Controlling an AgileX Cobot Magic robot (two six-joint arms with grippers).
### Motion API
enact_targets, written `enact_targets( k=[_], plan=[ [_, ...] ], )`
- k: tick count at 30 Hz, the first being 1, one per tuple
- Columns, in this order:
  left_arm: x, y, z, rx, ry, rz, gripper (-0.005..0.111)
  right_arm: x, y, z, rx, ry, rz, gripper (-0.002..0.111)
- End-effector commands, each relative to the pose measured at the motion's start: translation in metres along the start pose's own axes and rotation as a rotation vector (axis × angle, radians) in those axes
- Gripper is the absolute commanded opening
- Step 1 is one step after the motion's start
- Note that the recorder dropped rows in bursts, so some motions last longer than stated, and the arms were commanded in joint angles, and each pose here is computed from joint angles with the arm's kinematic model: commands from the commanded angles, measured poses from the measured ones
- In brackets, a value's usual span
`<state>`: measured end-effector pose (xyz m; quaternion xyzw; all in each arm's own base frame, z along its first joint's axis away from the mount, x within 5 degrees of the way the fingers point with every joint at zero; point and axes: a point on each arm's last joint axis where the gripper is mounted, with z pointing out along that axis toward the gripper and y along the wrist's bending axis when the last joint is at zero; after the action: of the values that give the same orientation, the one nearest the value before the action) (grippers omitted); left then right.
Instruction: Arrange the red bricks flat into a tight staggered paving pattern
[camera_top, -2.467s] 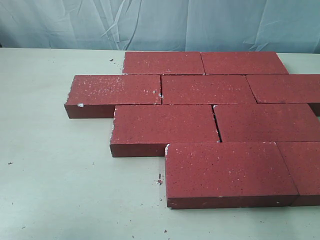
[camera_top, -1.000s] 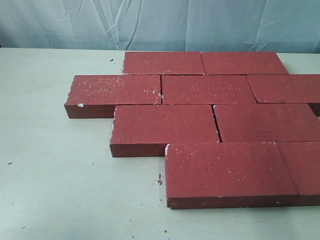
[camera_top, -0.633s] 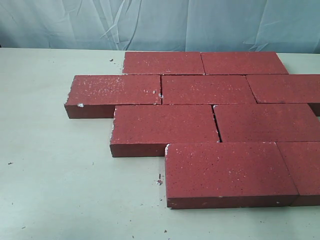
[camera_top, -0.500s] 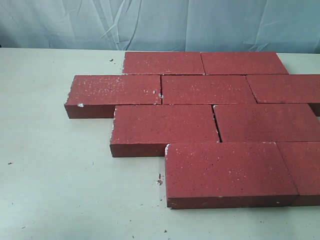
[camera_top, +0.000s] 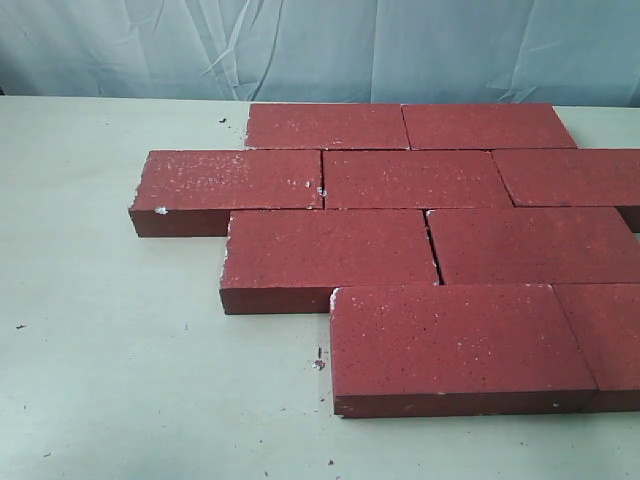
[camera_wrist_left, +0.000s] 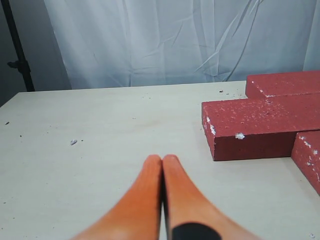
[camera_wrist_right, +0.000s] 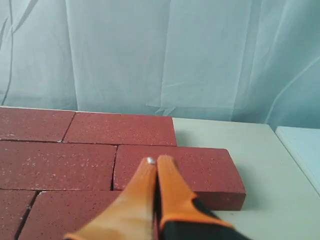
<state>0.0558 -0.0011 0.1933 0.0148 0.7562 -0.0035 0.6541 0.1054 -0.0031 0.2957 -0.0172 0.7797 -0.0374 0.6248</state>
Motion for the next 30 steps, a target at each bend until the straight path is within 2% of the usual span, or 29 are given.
enact_targets(
  k=[1,10,18,25,30],
  plan=[
    [0.001,0.000,0.000,-0.002,-0.001,-0.010,0.000,0.019,-0.002,-0.008,0.028,-0.016,0.009,-0.001],
    [0.001,0.000,0.000,-0.002,-0.001,-0.010,0.000,0.059,0.001,-0.022,0.031,-0.047,0.016,-0.001],
    [0.001,0.000,0.000,-0.002,-0.001,-0.010,0.000,0.079,0.002,-0.030,0.036,-0.096,0.018,-0.001],
    [0.001,0.000,0.000,-0.002,-0.001,-0.010,0.000,0.081,0.002,-0.031,0.036,-0.102,0.018,-0.001],
    [0.001,0.000,0.000,-0.002,-0.001,-0.010,0.000,0.101,0.005,-0.030,0.021,-0.109,0.039,-0.001]
  ],
)
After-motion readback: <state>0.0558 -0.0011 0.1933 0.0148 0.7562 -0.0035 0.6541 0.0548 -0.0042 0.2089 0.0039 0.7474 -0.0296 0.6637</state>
